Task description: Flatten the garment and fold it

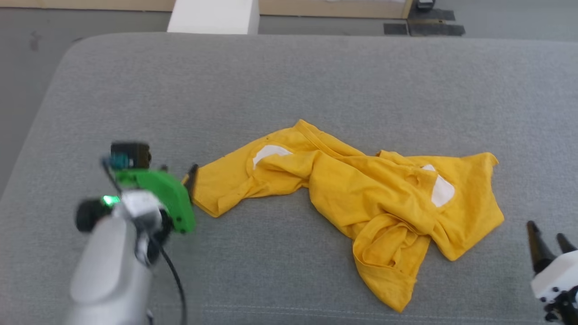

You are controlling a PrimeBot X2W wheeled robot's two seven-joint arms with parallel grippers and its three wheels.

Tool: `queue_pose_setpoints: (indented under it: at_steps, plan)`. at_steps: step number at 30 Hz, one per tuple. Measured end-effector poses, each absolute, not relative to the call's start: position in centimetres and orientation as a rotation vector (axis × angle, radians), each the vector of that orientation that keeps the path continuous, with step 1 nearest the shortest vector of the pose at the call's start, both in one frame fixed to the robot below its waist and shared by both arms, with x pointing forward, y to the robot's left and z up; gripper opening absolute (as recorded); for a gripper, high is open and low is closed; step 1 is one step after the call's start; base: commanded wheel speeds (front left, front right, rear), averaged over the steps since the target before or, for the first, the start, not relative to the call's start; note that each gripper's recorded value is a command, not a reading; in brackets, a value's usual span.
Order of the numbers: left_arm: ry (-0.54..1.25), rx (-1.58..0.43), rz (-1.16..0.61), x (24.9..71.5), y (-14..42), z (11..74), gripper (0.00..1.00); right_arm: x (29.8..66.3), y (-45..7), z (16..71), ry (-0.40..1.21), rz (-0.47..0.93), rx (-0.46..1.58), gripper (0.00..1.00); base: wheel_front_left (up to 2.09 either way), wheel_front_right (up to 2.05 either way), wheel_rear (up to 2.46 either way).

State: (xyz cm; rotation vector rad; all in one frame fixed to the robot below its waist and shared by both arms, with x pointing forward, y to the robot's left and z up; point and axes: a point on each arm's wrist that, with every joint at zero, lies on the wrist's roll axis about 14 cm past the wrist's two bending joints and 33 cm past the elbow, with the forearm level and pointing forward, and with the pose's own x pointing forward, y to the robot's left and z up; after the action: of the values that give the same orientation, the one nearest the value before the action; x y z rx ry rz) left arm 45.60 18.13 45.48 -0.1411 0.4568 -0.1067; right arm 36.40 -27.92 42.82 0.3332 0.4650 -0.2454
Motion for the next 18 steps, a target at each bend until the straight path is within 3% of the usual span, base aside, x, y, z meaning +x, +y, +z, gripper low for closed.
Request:
queue_pose_setpoints:
  at_steps: [10, 16, 17, 18]
  plan:
    - [0.887, 0.074, -0.182, 46.5, 17.7, 38.9, 1.00, 34.8, -29.9, 41.4, 0.509, -0.319, 0.359, 1.00, 0.00, 0.00, 0.00]
    - [1.011, 0.072, -0.230, 46.5, 16.6, 36.4, 1.00, 34.1, -30.9, 40.3, 0.533, -0.361, 0.352, 1.00, 0.00, 0.00, 0.00]
    - [1.015, 0.062, -0.233, 46.6, 16.5, 36.3, 0.45, 34.0, -31.0, 40.2, 0.538, -0.366, 0.348, 1.00, 0.00, 0.00, 0.00]
    - [1.010, 0.035, -0.238, 46.8, 16.4, 36.2, 0.00, 34.0, -31.1, 40.1, 0.542, -0.370, 0.346, 1.00, 0.00, 0.00, 0.00]
